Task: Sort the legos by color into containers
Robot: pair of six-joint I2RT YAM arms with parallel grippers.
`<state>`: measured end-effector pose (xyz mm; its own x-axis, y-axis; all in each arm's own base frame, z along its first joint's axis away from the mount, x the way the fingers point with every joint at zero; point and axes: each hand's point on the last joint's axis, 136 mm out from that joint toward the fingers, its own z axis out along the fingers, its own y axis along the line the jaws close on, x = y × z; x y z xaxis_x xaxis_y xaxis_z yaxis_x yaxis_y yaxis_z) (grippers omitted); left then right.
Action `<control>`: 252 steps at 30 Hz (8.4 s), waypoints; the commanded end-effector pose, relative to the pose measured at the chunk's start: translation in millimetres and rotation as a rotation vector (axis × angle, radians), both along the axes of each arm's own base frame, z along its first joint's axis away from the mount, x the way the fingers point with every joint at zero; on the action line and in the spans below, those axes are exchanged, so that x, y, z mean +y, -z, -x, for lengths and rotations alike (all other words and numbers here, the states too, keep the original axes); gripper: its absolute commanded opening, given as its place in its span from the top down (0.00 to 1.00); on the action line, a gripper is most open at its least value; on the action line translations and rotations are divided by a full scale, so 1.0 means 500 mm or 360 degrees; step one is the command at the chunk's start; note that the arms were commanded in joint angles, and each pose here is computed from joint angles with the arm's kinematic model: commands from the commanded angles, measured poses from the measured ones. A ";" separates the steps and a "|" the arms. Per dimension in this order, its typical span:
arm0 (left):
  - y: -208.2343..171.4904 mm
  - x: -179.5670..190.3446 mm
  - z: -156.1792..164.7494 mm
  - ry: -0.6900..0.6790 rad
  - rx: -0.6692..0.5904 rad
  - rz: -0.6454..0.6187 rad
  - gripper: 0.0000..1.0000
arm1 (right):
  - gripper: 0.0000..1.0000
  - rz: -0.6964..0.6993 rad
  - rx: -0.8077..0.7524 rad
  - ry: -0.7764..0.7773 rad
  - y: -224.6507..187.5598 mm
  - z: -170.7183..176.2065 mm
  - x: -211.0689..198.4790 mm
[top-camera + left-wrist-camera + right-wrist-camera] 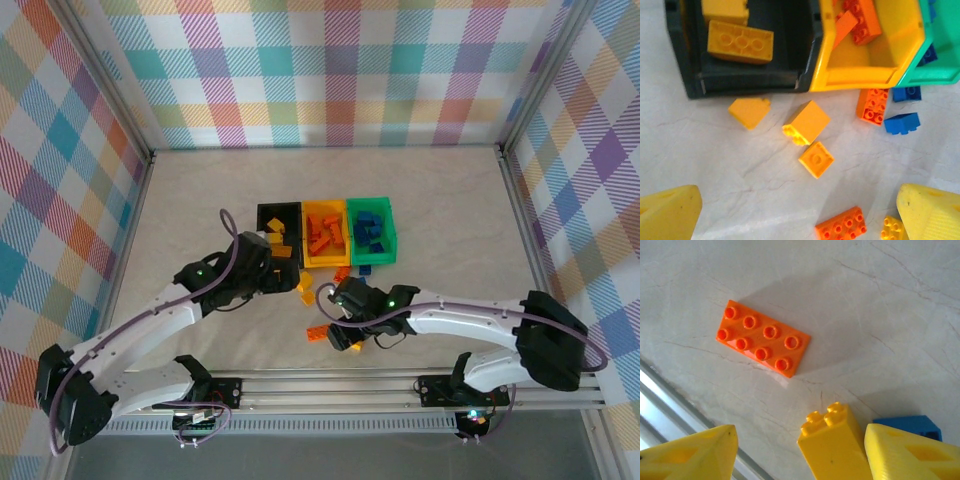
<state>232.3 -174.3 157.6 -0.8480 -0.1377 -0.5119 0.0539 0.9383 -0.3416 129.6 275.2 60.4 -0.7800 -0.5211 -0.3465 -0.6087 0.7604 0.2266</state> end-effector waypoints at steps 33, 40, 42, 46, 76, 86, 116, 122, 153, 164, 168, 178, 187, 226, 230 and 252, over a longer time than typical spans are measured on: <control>0.029 0.106 0.030 -0.0208 -0.0012 -0.0123 0.00 | 0.78 -0.0047 -0.0252 0.0020 -0.120 -0.086 0.045; 0.045 0.130 0.055 -0.0268 -0.0007 -0.0090 0.00 | 0.78 -0.0277 -0.0350 0.0081 -0.210 -0.293 0.197; 0.048 0.128 0.057 -0.0259 0.0003 -0.0079 0.00 | 0.78 -0.0289 -0.0353 0.0109 -0.213 -0.351 0.232; 0.054 0.119 0.057 -0.0231 0.0032 -0.0068 0.00 | 0.78 -0.0319 -0.0406 0.0074 -0.246 -0.418 0.300; 0.037 0.109 0.057 -0.0202 -0.0003 0.0017 0.00 | 0.30 -0.0458 -0.0418 0.0206 -0.236 -0.478 0.322; 0.045 0.029 0.047 0.0005 0.0068 0.0112 0.02 | 0.27 -0.0521 -0.0469 0.0362 -0.275 -0.392 0.192; 0.274 -0.248 0.171 0.1109 0.0066 -0.0609 0.21 | 0.22 -0.0440 -0.0424 0.0798 -0.188 -0.222 -0.150; 0.302 -0.211 0.196 0.1136 0.0052 -0.0804 0.38 | 0.22 -0.0452 -0.0445 0.0822 -0.192 -0.225 -0.164; -0.004 -0.205 -0.101 0.0357 -0.0223 -0.0079 0.68 | 0.22 -0.0509 -0.0433 0.0873 -0.194 -0.230 -0.174; 0.023 -0.255 -0.320 0.0153 -0.0134 -0.0108 0.61 | 0.21 -0.0444 -0.0341 0.0835 -0.161 -0.211 -0.178; 0.028 -0.277 -0.345 0.0172 -0.0100 -0.0142 0.34 | 0.21 -0.0393 -0.0250 0.0781 -0.128 -0.195 -0.172; -0.114 -0.295 -0.276 0.0245 -0.0214 0.0130 0.00 | 0.27 -0.0081 0.0240 0.0593 0.037 -0.118 -0.155; -0.080 -0.180 -0.119 0.0172 -0.0169 0.0180 0.00 | 0.34 0.0248 0.0270 0.0519 0.090 -0.090 -0.166; 0.106 0.009 0.010 -0.0063 0.0010 -0.0040 0.00 | 0.33 -0.0074 -0.0417 0.0977 -0.180 -0.568 -0.117; 0.109 -0.017 -0.003 0.0003 0.0022 -0.0034 0.01 | 0.30 -0.0190 -0.0445 0.0942 -0.223 -0.532 -0.109; 0.202 -0.148 -0.127 0.0306 -0.0063 -0.0580 0.26 | 0.28 -0.0304 -0.0393 0.0935 -0.183 -0.374 -0.153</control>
